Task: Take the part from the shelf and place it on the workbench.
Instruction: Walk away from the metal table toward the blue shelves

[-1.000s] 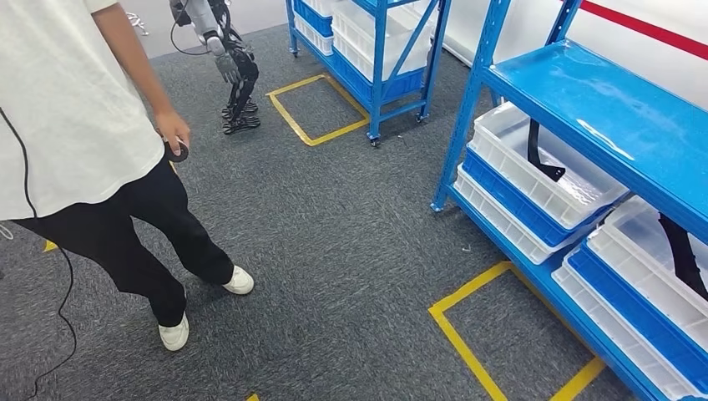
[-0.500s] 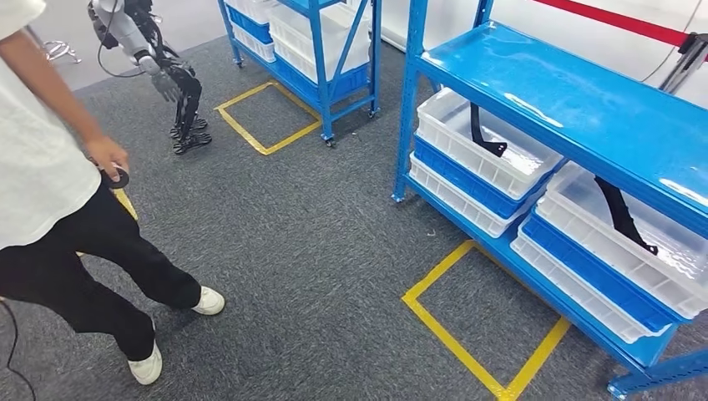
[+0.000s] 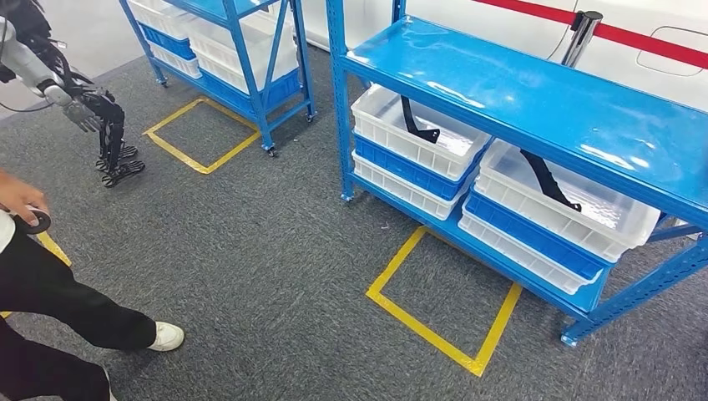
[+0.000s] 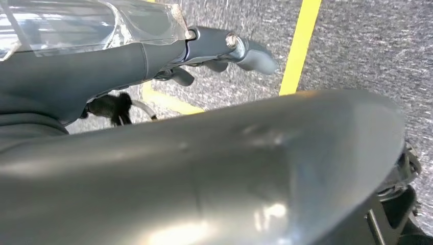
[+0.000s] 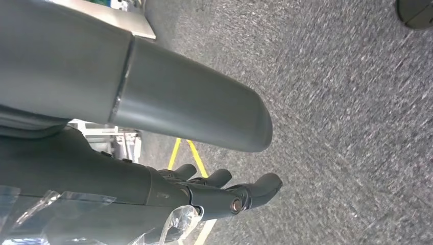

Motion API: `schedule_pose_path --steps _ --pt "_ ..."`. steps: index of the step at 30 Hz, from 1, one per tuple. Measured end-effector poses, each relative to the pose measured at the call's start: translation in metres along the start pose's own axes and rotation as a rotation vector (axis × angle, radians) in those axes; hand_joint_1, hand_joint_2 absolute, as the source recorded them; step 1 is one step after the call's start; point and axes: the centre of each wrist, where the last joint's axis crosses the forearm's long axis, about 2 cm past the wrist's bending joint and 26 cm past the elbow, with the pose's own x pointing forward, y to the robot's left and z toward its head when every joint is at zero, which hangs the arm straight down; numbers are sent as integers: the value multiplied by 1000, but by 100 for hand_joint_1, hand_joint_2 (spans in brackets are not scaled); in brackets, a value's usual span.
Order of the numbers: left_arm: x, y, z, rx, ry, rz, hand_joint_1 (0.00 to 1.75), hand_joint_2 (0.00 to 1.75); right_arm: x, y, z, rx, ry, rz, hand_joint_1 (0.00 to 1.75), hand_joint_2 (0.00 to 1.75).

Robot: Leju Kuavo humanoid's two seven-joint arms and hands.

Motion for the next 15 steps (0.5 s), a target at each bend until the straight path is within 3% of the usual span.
schedule_pose_path --steps 15 --pt "1 -1 0 4 -3 2 0 0 -1 -3 -1 -4 -1 -9 0 0"
